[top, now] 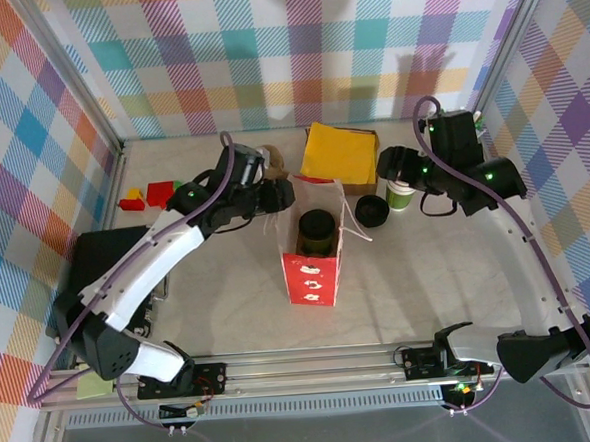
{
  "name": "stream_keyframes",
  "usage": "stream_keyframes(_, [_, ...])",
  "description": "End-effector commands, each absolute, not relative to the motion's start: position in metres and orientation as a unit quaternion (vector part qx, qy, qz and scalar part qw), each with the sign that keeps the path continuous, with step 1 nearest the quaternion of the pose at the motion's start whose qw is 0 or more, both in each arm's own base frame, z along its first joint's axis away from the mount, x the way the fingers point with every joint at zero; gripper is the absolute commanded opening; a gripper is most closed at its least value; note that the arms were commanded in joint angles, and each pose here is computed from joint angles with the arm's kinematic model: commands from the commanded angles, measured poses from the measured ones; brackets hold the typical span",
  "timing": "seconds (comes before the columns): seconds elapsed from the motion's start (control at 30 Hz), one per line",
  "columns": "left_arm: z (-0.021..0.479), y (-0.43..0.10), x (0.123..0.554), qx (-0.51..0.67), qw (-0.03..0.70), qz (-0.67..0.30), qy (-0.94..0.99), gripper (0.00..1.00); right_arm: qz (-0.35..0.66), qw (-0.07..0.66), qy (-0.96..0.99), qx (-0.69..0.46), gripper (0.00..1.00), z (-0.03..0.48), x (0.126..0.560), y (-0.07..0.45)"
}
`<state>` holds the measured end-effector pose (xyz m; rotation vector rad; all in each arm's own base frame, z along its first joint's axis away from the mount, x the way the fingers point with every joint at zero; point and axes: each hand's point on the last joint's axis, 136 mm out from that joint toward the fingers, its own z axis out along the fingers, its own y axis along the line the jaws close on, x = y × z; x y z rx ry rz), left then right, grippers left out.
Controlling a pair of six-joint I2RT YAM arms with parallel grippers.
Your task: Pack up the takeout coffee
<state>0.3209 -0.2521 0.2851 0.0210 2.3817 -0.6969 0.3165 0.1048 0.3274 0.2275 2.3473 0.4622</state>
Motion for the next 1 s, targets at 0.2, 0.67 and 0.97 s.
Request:
stream_keyframes(0.2, [0.362,-0.219,0.300,0.019,0.431,-0.281,0.857,0.58,0.087,0.394,0.912,0.072,0.78,0.343,0.323,0.071])
stream_keyframes(0.67, [0.341,-0.185,0.283,0.011,0.423,-0.214,0.881,0.57,0.049,0.381,0.913,0.137,0.72,0.324,0.389,-0.017])
stream_keyframes(0.97, [0.350,-0.188,0.297,0.025,0.446,-0.197,0.873,0.56,0.056,0.375,0.906,0.189,0.65,0.309,0.424,-0.072])
